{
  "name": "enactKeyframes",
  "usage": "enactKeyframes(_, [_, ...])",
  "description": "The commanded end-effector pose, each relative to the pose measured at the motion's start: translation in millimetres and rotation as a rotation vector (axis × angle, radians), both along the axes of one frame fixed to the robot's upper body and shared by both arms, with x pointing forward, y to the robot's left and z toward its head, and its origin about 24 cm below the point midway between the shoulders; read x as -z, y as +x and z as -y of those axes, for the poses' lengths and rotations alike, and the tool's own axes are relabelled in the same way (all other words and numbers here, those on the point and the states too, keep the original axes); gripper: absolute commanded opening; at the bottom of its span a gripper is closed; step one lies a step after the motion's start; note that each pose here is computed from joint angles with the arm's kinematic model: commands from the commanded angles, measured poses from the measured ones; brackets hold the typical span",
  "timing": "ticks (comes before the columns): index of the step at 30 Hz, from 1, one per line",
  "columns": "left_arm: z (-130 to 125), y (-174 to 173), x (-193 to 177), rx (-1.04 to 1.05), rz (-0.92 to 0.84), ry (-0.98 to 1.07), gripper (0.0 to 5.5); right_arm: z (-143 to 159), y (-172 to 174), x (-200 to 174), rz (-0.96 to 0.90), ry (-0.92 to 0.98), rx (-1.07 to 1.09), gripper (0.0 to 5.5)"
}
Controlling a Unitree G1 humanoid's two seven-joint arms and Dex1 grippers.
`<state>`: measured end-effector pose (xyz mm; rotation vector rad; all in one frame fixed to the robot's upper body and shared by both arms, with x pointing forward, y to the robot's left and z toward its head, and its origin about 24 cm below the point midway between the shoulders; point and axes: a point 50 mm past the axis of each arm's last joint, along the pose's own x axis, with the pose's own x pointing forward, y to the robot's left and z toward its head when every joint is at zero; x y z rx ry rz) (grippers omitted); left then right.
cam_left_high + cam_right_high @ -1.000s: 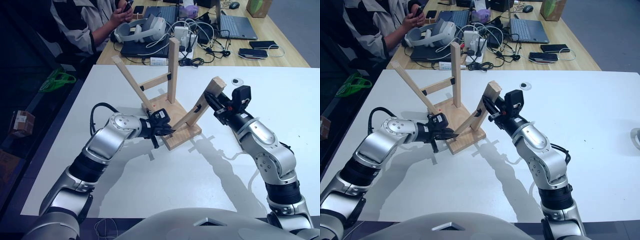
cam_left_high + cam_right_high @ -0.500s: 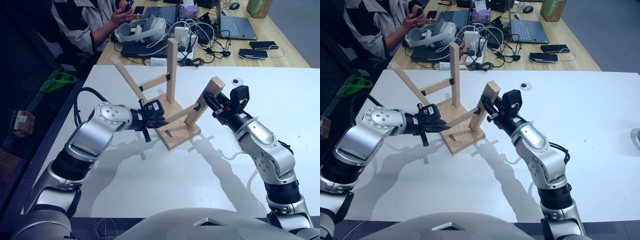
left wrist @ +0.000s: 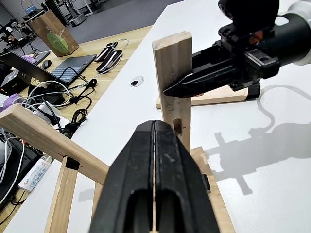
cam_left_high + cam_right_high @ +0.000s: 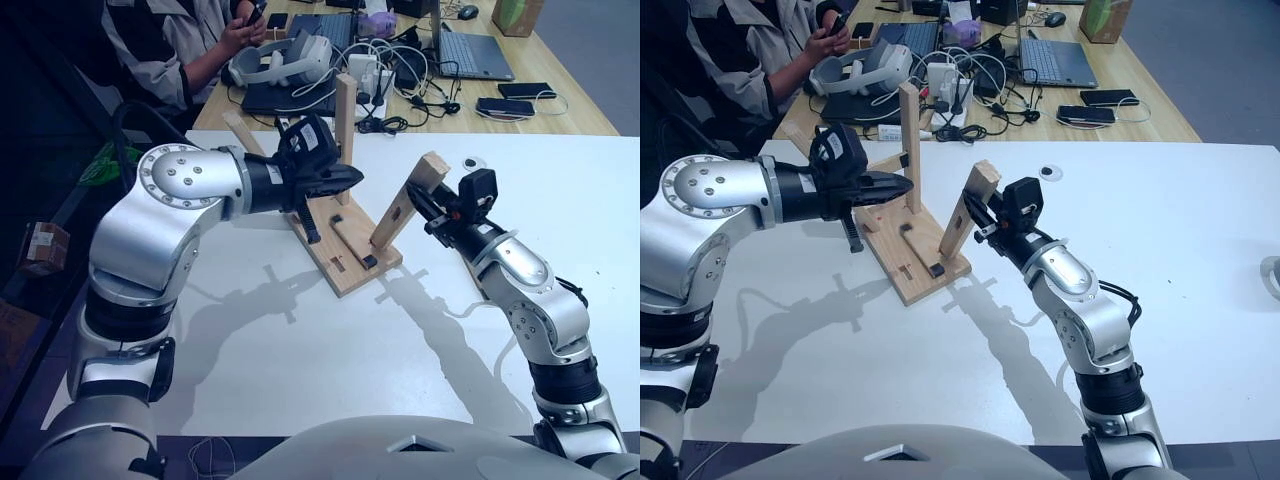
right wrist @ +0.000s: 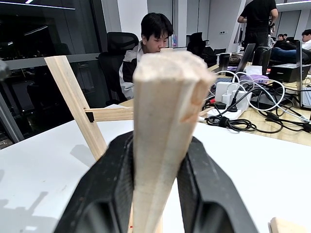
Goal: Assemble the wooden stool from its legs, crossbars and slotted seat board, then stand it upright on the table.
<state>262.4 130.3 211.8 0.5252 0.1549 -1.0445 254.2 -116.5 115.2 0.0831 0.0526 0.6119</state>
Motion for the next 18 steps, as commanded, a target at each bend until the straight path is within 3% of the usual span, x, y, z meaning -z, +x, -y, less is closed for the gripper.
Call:
enactKeyframes(1, [-16.4,-0.7,13.9,-0.073,-0.022,0.060,0.00,5.3,-12.7,52.3,-0.252,-0.137,-0.015,1.03])
enactKeyframes(14, [-28.0,2.7,61.6,-0.247,-0.126,0.069,0.00,5.1,-2.2,44.3,-0.214,-0.148,-0.018,1.03])
enactKeyframes(15, [-28.5,2.5,64.2,-0.255,-0.133,0.065,0.00,6.0,-1.2,42.8,-0.211,-0.141,-0.013,1.44])
enactKeyframes(18, [-30.2,1.5,69.9,-0.273,-0.150,0.056,0.00,9.0,2.2,39.0,-0.203,-0.136,0.000,2.00])
